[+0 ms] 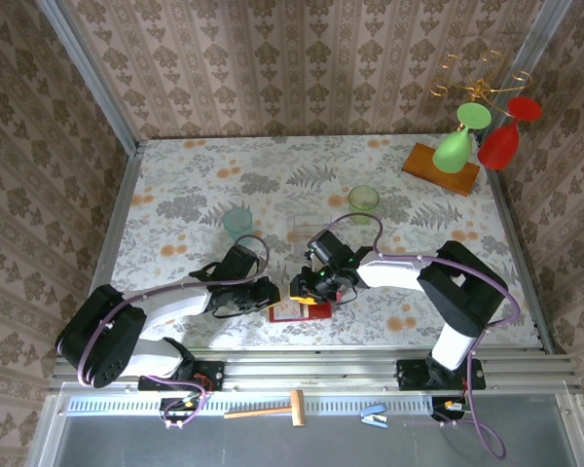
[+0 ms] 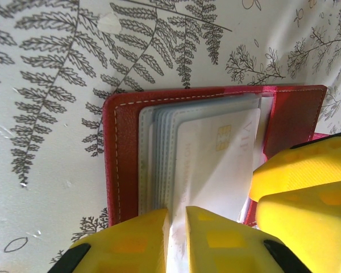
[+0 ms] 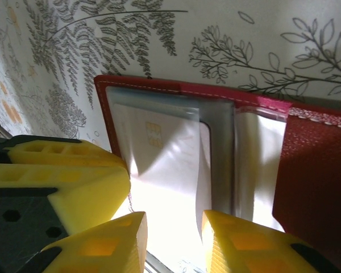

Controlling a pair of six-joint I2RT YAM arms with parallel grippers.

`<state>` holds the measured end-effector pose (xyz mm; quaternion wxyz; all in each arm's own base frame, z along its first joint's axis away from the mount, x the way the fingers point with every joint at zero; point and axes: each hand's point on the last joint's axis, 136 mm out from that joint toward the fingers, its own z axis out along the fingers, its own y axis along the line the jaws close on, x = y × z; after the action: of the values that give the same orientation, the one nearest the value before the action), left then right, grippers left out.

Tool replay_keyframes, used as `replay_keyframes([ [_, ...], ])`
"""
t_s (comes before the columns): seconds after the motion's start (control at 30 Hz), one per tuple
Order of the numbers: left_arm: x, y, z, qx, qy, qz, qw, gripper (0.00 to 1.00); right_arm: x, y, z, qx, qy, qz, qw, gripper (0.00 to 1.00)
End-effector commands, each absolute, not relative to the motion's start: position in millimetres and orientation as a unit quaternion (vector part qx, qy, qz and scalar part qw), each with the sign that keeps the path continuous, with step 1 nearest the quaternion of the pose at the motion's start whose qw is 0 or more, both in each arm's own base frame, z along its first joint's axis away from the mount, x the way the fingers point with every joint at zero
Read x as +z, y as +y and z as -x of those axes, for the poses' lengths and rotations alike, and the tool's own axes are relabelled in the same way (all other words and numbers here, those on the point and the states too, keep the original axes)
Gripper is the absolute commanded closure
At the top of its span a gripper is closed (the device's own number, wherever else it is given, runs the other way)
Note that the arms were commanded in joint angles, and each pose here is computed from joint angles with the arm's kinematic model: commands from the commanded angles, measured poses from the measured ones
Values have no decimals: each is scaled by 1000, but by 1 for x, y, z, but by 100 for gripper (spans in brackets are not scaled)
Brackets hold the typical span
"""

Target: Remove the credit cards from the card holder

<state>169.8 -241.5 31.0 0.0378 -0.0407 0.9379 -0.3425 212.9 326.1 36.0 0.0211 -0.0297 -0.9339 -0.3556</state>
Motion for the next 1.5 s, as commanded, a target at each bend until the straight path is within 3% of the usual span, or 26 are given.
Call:
replay_keyframes([
  [0.0, 19, -231, -165, -321, 945, 54, 27, 82, 29, 325, -206, -347, -937, 32, 37, 67],
  [0.57, 31, -235, -168, -337, 939, 54, 36, 78, 43, 314, -208, -325, -945, 21, 12, 67],
  [0.97, 31, -232, -166, -337, 939, 64, 39, 67, 46, 329, -197, -363, -931, 13, 39, 64],
  [1.47, 20, -229, -162, -325, 943, 66, 26, 67, 30, 331, -188, -349, -935, 10, 62, 62],
])
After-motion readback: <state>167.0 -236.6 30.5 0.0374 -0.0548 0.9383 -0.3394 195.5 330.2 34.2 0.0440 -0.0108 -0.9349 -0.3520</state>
